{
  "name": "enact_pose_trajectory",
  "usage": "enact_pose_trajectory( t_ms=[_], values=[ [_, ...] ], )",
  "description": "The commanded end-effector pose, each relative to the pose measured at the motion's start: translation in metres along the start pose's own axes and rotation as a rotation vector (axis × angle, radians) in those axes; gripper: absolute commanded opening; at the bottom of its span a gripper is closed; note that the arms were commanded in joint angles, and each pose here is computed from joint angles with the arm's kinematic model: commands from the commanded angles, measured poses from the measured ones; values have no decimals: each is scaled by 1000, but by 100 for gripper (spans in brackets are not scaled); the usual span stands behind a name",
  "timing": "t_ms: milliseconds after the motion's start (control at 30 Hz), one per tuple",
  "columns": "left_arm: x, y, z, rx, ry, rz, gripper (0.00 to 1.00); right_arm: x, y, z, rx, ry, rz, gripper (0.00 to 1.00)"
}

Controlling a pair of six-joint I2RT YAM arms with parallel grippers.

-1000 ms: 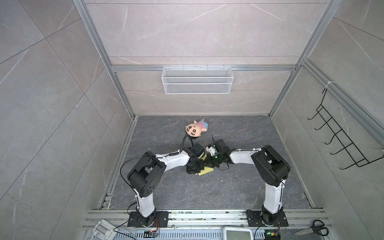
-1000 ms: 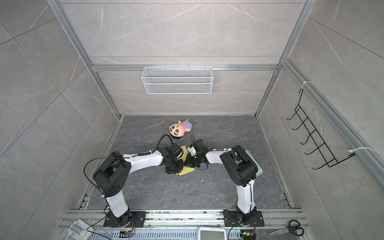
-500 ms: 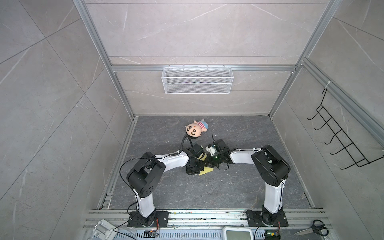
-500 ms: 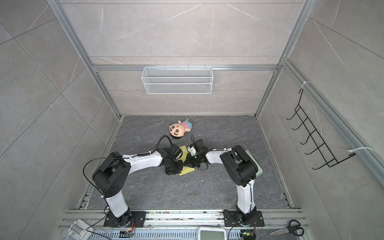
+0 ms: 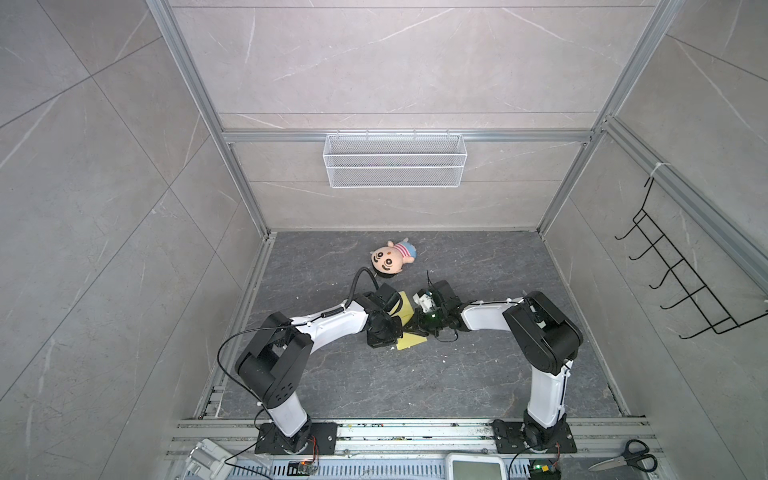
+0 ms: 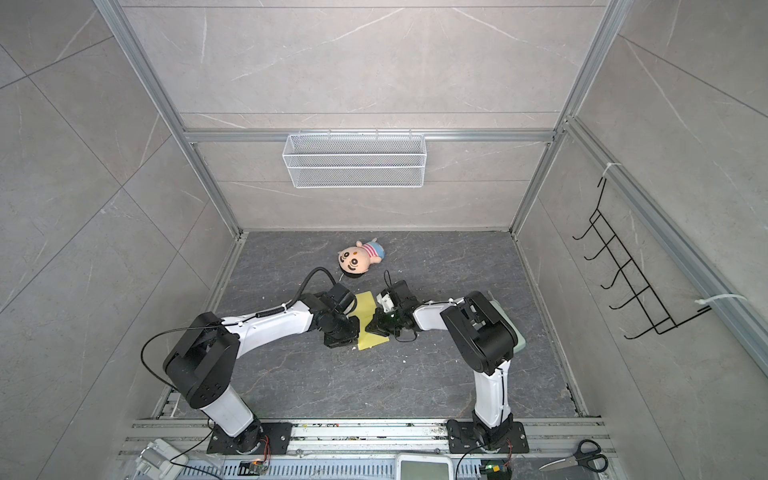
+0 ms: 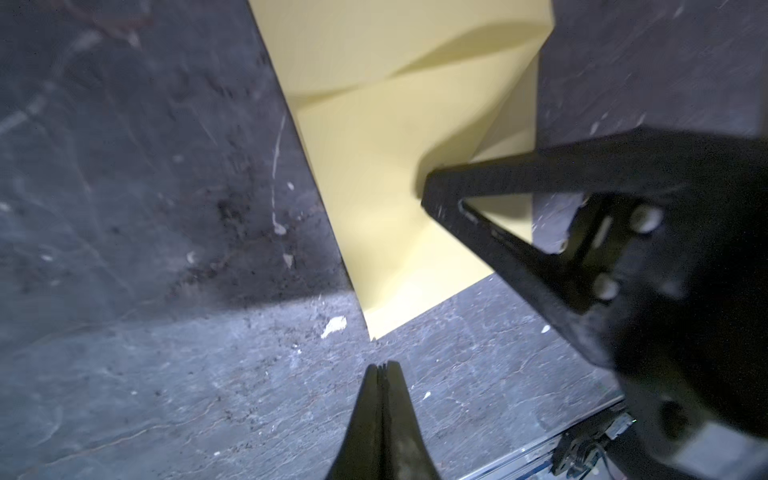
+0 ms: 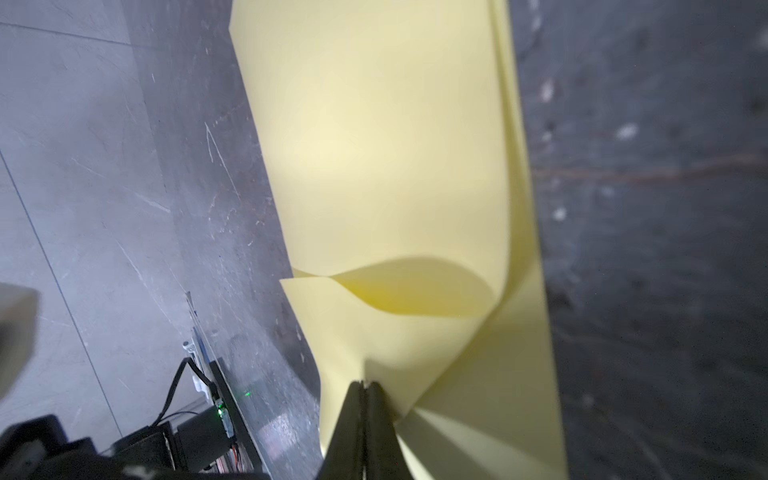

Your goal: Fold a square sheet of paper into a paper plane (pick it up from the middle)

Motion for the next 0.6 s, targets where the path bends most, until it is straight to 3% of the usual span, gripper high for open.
enact_pose_trajectory(
  t_ms=[0, 167, 567],
  values=[
    [-13, 7, 18, -93, -17, -56, 2, -43, 5, 3, -174, -160, -169, 7],
    [-13, -8, 21, -89, 5, -82, 3, -41, 12, 4, -256, -228, -122, 8],
    [-11, -30, 28, -53, 17, -48, 2, -38, 9, 3, -231, -240, -94, 8]
  ],
)
Point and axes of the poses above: each gripper's point midway between its finger pads, its own y axis back along the fingers, its own x axis along the line the jaws close on, z = x × y, the point moved 8 cm from there along y, back along the fingers, and after that the axes turned 11 degrees about -y, right-handed, at the moved point
